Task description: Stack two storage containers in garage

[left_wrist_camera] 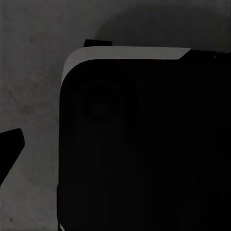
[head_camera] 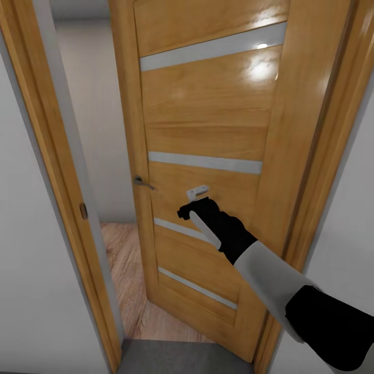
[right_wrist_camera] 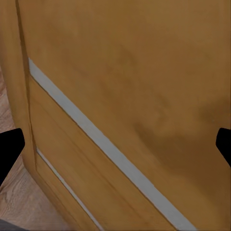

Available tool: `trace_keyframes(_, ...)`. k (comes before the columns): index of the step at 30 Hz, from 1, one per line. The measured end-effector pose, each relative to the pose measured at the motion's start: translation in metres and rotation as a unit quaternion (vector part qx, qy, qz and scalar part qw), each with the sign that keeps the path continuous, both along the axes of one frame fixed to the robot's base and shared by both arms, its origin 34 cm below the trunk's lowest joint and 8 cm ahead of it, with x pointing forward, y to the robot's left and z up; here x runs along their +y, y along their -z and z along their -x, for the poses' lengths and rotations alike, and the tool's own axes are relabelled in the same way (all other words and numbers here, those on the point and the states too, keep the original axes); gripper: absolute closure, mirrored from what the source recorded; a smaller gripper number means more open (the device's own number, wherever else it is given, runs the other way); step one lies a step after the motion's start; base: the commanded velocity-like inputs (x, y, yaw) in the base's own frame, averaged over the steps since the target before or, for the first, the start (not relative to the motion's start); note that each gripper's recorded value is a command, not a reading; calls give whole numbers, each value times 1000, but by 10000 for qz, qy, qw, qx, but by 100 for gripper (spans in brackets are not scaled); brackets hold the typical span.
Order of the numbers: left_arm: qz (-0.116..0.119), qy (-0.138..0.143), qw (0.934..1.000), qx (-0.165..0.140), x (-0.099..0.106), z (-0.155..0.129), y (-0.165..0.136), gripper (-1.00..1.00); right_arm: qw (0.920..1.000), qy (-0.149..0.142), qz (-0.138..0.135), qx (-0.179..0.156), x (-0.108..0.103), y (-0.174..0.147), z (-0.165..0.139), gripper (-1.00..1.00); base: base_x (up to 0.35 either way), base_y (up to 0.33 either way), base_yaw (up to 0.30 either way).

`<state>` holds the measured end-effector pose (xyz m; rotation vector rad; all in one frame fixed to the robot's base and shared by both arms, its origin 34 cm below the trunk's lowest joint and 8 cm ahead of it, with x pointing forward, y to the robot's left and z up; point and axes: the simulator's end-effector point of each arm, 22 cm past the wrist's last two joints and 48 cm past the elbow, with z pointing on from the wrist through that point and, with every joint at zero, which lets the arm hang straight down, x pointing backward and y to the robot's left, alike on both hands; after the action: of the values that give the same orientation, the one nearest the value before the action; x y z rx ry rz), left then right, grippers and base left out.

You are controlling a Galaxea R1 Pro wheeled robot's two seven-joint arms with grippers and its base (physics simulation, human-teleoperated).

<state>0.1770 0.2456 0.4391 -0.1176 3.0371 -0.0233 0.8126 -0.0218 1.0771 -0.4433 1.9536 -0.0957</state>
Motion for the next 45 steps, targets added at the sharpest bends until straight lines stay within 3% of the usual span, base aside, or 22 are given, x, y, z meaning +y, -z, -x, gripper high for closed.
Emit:
trace_keyframes(12, 12, 24, 10000, -3, -1, 0, 0, -100, 9998, -109, 106, -137, 11, -6, 4, -100, 260, 0, 0)
trace_keyframes(16, 8, 19, 10000, 1, -1, 0, 0, -100, 9987, -331, 112, -366, 28, -23, 12, -100, 37, 0, 0)
trace_keyframes(24, 6, 10, 10000, 2, -1, 0, 0, -100, 9952, -588, 583, -522, 48, -14, 24, -100, 3, 0, 0)
trace_keyframes(26, 6, 10, 10000, 2, -1, 0, 0, -100, 9953, -522, 686, -447, 43, -3, 20, -100, 0, 0, 0)
trace_keyframes(31, 5, 9, 10000, 2, 0, 0, 0, -100, 9953, -53, 968, -66, 1, 45, -3, -100, 0, 0, 0)
trace_keyframes(36, 5, 9, 10000, 1, -1, 0, 0, -100, 9964, 149, 829, -16, -17, 47, -19, -100, 0, 0, 0)
trace_keyframes(39, 6, 9, 10000, 1, -1, 0, 0, -100, 9947, 310, 984, -21, -32, 47, -26, -100, 0, 0, 0)
trace_keyframes(45, 6, 9, 10000, 0, -1, 0, 0, -100, 9950, 406, 907, 83, -45, 42, -37, -100, 0, 0, 0)
